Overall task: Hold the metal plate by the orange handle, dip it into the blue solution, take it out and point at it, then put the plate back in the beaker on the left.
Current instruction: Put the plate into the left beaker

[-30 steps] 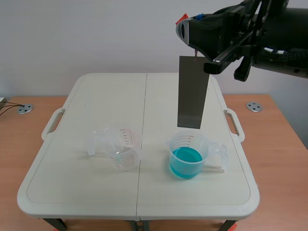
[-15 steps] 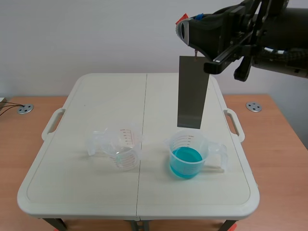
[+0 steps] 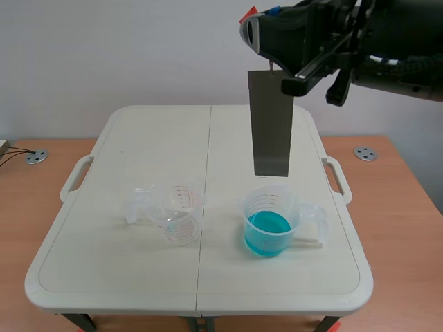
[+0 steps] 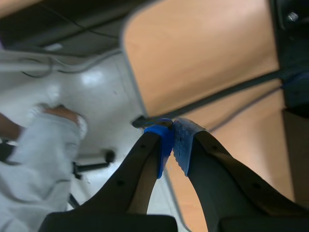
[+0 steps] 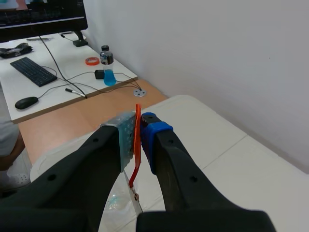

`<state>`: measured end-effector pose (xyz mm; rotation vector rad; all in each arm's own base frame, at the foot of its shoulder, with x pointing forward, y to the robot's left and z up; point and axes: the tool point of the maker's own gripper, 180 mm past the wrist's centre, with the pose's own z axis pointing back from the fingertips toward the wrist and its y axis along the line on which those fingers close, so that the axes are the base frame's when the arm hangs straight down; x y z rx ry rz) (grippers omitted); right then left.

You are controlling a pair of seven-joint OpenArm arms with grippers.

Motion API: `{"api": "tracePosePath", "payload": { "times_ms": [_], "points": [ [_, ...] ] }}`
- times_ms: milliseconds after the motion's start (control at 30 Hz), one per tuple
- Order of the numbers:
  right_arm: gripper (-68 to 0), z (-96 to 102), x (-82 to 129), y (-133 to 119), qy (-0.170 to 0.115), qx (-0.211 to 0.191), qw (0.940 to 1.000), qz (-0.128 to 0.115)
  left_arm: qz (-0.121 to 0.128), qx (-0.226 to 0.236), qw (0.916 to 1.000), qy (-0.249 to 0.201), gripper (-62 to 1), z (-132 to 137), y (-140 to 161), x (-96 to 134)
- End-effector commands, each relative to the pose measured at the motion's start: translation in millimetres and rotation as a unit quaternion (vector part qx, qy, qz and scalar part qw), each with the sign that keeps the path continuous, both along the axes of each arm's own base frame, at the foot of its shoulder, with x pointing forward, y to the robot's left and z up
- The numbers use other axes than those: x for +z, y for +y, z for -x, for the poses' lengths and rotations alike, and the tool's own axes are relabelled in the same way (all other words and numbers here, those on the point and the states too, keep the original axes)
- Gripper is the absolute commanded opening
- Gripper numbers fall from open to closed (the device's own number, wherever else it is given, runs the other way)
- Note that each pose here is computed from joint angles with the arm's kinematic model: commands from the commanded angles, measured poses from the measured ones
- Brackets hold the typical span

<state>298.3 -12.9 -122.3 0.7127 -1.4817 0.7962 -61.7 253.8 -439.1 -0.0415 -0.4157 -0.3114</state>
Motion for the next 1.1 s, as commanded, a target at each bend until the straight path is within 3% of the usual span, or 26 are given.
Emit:
{"api": "tracePosePath", "payload": {
  "times_ms": [0, 200, 567, 1067],
  "points": [
    [-66.5, 2.5, 18.3, 6.8, -0.03, 0.016, 0.9994, -0.01, 0.005, 0.002, 1.0, -0.002, -57.9, -1.3, -4.1, -2.1],
    [-66.5, 3.9, 32.1, 26.8, -0.045, 0.039, 0.998, -0.024, 0.026, -0.004, 0.9993, 0.026, -57.9, 16.2, -22.8, -18.7],
    [-66.5, 0.0, 42.8, 65.8, -0.059, 0.061, 0.996, -0.027, 0.034, -0.004, 0.9979, 0.056, -57.9, 26.9, -28.4, -35.5],
    [-66.5, -13.7, 25.9, 110.0, -0.015, 0.097, 0.9944, -0.039, 0.033, -0.003, 0.9979, 0.055, -57.9, 26.4, -27.9, -36.0]
  ]
}}
